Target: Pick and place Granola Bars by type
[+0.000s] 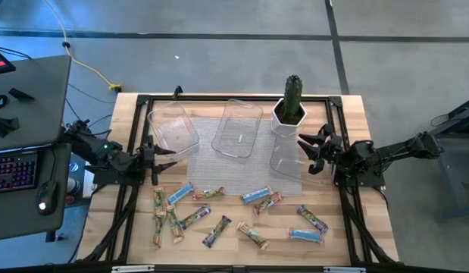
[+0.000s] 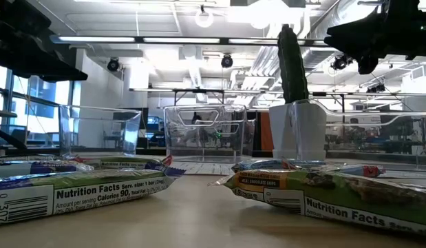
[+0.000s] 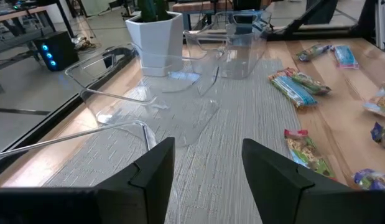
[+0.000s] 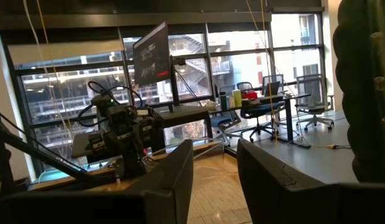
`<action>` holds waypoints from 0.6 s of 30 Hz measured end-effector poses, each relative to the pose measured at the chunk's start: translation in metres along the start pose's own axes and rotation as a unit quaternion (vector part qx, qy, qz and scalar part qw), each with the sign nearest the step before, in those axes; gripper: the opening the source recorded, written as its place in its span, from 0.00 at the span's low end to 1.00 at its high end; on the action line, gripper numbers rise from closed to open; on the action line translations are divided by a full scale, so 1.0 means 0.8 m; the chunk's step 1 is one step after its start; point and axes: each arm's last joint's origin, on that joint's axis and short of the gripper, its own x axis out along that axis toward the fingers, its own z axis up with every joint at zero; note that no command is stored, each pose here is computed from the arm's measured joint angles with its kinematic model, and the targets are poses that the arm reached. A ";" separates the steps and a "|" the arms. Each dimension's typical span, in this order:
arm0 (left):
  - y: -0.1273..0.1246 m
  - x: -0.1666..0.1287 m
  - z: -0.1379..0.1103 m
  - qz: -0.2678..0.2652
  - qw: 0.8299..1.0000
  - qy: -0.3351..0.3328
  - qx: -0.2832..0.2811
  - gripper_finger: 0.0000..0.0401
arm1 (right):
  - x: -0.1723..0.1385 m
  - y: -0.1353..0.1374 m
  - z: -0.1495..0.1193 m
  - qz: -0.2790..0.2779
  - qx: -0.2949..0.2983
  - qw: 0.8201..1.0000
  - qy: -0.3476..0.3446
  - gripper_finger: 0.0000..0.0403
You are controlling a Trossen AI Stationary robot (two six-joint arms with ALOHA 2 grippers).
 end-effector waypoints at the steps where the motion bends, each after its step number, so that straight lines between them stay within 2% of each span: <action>1: 0.001 0.000 0.004 0.013 1.000 -0.012 -0.007 0.45 | 0.000 0.000 0.000 0.000 0.000 1.000 0.000 0.27; 4: 0.003 -0.001 0.013 0.043 0.997 -0.043 -0.038 0.45 | 0.000 0.000 0.000 0.000 0.000 1.000 0.000 0.27; 6: 0.002 -0.001 0.017 0.039 0.996 -0.056 -0.060 0.45 | 0.000 0.000 0.000 0.000 0.000 1.000 0.000 0.27; 10: -0.002 -0.001 0.018 -0.016 0.993 -0.055 -0.100 0.45 | 0.000 0.000 0.000 0.000 0.000 1.000 0.000 0.27; 13: -0.005 -0.002 0.020 -0.067 0.991 -0.055 -0.106 0.45 | 0.000 0.000 0.000 0.000 0.000 1.000 0.000 0.27; 18: -0.005 -0.003 0.027 -0.077 0.989 -0.079 -0.103 0.45 | 0.000 0.000 0.000 0.000 0.000 1.000 0.000 0.27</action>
